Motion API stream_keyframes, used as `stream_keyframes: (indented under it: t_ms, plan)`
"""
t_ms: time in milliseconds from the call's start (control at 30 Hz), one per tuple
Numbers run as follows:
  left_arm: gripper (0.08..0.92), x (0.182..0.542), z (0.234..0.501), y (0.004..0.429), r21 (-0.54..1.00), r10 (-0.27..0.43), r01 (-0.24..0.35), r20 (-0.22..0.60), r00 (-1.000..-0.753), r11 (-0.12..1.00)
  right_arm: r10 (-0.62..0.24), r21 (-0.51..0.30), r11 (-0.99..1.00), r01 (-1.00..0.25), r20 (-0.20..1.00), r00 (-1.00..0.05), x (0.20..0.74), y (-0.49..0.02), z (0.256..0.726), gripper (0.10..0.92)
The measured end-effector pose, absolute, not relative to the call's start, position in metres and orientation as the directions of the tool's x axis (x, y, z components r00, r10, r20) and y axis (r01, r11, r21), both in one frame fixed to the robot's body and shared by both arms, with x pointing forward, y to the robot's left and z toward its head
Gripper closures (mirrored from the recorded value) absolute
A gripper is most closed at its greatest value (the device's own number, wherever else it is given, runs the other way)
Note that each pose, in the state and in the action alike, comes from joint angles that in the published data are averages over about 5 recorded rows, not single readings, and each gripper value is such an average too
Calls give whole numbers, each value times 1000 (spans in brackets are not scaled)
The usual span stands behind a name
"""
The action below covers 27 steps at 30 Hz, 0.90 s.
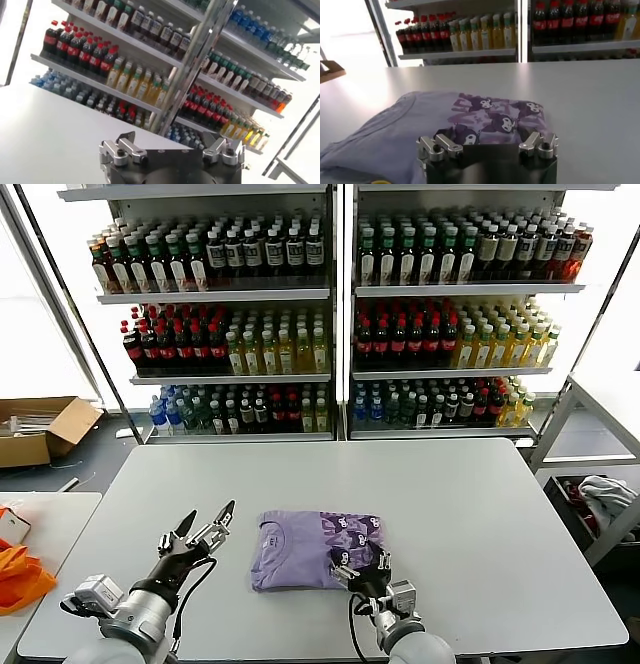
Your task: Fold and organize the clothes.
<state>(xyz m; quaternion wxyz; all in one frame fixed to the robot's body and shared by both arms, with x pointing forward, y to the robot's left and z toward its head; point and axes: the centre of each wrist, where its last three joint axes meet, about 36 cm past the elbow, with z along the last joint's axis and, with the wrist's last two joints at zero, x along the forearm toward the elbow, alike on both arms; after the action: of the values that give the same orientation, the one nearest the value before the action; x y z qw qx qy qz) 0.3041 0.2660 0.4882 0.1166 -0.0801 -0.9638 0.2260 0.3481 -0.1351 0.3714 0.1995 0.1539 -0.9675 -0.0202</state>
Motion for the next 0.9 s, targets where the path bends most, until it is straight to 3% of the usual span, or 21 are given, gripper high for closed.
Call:
stream_keyframes:
  t_ms: [267, 467, 900]
  plan:
    - [177, 308, 485, 263, -462, 209, 98, 195, -958, 881, -334, 133, 942, -308, 306, -891, 350, -118, 386, 200]
    - [177, 312, 487, 264, -456, 207, 100, 191, -960, 885, -359, 107, 933, -343, 247, -900, 360, -93, 393, 200]
    - [177, 311, 486, 275, -442, 174, 74, 191, -966, 894, -309, 34, 948, -317, 336, -890, 405, -26, 355, 200]
